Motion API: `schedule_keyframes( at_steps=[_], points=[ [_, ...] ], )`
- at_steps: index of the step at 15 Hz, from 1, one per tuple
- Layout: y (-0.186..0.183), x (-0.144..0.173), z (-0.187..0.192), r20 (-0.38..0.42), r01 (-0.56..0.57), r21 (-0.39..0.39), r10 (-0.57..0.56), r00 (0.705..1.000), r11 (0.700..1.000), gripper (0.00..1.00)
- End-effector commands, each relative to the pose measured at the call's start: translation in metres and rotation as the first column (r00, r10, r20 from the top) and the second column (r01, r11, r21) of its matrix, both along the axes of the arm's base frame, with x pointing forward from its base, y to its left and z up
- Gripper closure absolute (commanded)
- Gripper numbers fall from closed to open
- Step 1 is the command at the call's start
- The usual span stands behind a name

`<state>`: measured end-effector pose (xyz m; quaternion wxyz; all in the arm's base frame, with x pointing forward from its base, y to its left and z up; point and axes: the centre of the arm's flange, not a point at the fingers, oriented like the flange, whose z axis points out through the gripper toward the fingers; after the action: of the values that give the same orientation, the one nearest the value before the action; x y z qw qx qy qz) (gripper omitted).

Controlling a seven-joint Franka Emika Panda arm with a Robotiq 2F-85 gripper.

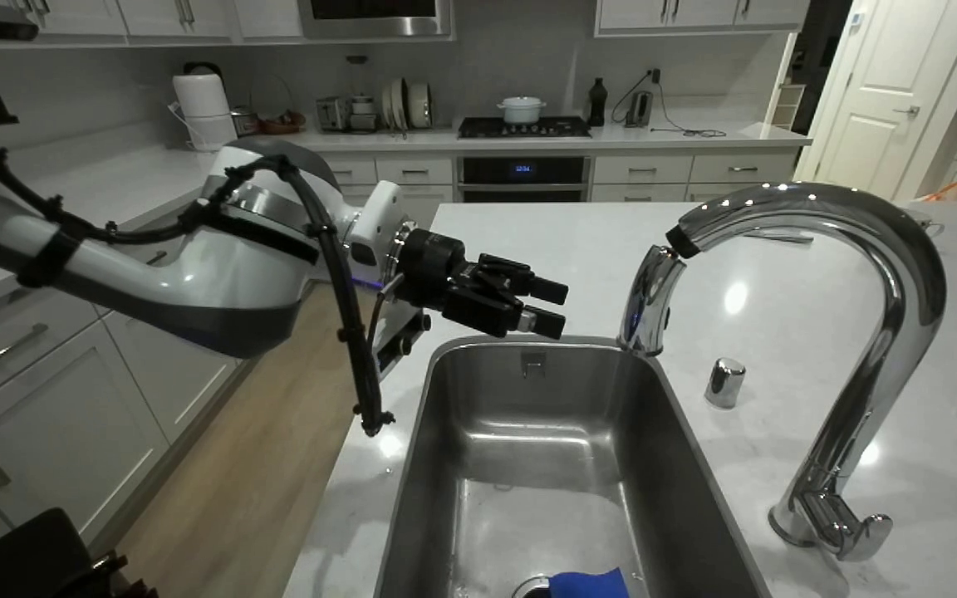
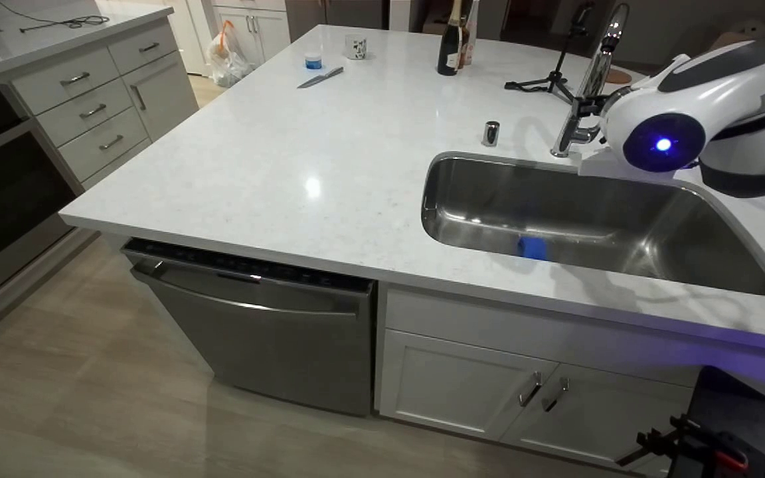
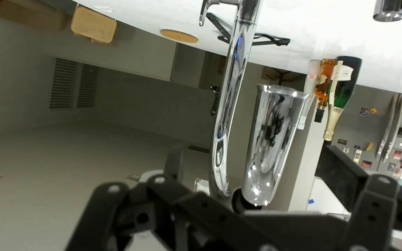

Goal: Push back the extendable spout

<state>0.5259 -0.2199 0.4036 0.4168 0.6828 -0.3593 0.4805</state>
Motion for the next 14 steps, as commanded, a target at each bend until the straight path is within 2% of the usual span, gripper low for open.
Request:
schedule_keyframes(
  at_steps=[1, 14],
  points=[
    [-0.014, 0.014, 0.001, -0.011, -0.045, -0.023, 0.045, 0.999, 0.999, 0.00],
    [-0.042, 0.052, -0.032, -0.062, -0.082, -0.029, 0.080, 0.995, 0.996, 0.00]
  ],
)
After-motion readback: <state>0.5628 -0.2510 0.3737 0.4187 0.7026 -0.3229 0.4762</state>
